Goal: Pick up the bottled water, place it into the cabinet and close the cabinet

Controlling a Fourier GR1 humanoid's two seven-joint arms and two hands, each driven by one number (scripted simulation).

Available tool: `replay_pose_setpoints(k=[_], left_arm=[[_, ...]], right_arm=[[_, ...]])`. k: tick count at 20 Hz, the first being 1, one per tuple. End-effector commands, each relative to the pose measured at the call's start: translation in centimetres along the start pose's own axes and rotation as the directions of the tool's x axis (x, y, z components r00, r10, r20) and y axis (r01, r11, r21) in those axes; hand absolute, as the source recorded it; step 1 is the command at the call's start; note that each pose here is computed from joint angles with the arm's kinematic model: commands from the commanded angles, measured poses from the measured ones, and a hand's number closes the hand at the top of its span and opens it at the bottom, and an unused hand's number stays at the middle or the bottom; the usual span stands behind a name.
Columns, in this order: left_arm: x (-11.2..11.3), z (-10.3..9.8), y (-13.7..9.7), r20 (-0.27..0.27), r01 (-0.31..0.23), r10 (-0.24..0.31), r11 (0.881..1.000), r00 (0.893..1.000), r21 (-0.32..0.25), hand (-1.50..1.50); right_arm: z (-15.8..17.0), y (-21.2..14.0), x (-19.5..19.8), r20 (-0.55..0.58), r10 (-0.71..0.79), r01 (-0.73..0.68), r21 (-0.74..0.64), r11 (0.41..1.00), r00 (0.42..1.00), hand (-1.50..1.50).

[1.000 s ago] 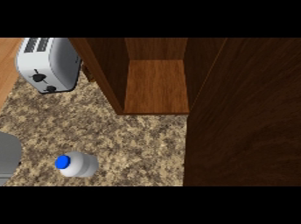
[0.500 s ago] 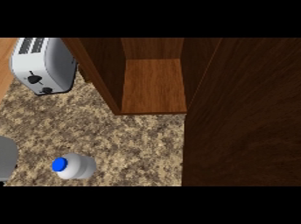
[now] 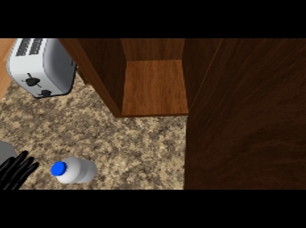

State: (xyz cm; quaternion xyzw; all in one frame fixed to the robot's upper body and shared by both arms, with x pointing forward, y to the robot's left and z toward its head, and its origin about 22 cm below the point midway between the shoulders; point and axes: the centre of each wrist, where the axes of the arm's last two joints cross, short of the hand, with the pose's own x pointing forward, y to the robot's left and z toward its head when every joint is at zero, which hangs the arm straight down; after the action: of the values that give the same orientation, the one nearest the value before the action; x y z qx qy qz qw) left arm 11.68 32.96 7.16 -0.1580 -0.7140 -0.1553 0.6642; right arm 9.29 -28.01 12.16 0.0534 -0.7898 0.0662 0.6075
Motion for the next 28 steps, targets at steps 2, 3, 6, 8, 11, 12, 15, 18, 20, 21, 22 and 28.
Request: replay_pose_setpoints(k=[2, 3, 6, 8, 11, 12, 15, 18, 20, 21, 22, 28], left_arm=[[-3.5, -2.7, -0.5, -0.001, 0.016, -0.016, 1.000, 1.000, -0.025, -1.50], [-3.4, -2.4, 0.8, -0.028, 0.010, -0.010, 1.000, 1.000, 0.007, -1.50], [-4.5, -3.9, 1.7, -0.031, 0.028, -0.028, 1.000, 0.999, 0.009, -1.50], [-5.2, -4.8, 0.7, -0.043, 0.030, -0.029, 0.999, 0.999, 0.028, -1.50], [-6.5, -4.0, 2.8, -0.070, 0.054, -0.050, 0.997, 0.996, 0.059, -1.50], [-7.5, -3.6, 1.7, -0.072, 0.046, -0.042, 0.997, 0.997, 0.057, -1.50], [-9.0, -5.2, 2.3, -0.095, 0.035, -0.029, 0.998, 0.995, 0.055, -1.50], [-11.0, -6.6, 2.5, -0.126, 0.035, -0.028, 0.998, 0.992, 0.056, -1.50], [-11.3, -5.4, 2.7, -0.139, 0.028, -0.021, 0.998, 0.990, 0.049, -1.50], [-12.6, -6.0, 1.7, -0.157, 0.038, -0.032, 0.999, 0.987, 0.038, -1.50], [-13.4, -7.0, 2.5, -0.148, 0.045, -0.037, 0.998, 0.988, 0.050, -1.50], [-15.6, -6.6, 2.9, -0.178, 0.063, -0.049, 0.995, 0.983, 0.072, -1.50]], right_arm=[[1.3, 0.8, 3.9, 0.075, -0.099, 0.095, 0.057, 0.994, 0.992, -1.50], [2.0, 0.6, 3.8, 0.074, -0.100, 0.098, 0.021, 0.995, 0.992, -1.50], [1.9, 1.1, 3.2, 0.094, -0.112, 0.109, 0.034, 0.993, 0.989, -1.50], [2.5, 1.8, 4.8, 0.099, -0.105, 0.101, 0.045, 0.994, 0.990, -1.50], [2.6, 0.2, 3.9, 0.089, -0.096, 0.093, 0.038, 0.995, 0.991, -1.50], [3.5, 0.6, 4.1, 0.087, -0.105, 0.101, 0.053, 0.993, 0.991, -1.50], [2.9, 1.0, 4.2, 0.096, -0.117, 0.112, 0.062, 0.992, 0.988, -1.50], [3.0, 0.9, 4.1, 0.106, -0.106, 0.101, 0.051, 0.994, 0.989, -1.50], [3.3, 0.6, 4.6, 0.104, -0.108, 0.102, 0.061, 0.993, 0.989, -1.50], [3.9, 0.9, 3.6, 0.101, -0.117, 0.113, 0.049, 0.992, 0.988, -1.50], [3.0, 0.4, 4.1, 0.103, -0.101, 0.096, 0.053, 0.994, 0.990, -1.50], [3.4, 1.4, 5.4, 0.111, -0.120, 0.111, 0.081, 0.991, 0.987, -1.50]])
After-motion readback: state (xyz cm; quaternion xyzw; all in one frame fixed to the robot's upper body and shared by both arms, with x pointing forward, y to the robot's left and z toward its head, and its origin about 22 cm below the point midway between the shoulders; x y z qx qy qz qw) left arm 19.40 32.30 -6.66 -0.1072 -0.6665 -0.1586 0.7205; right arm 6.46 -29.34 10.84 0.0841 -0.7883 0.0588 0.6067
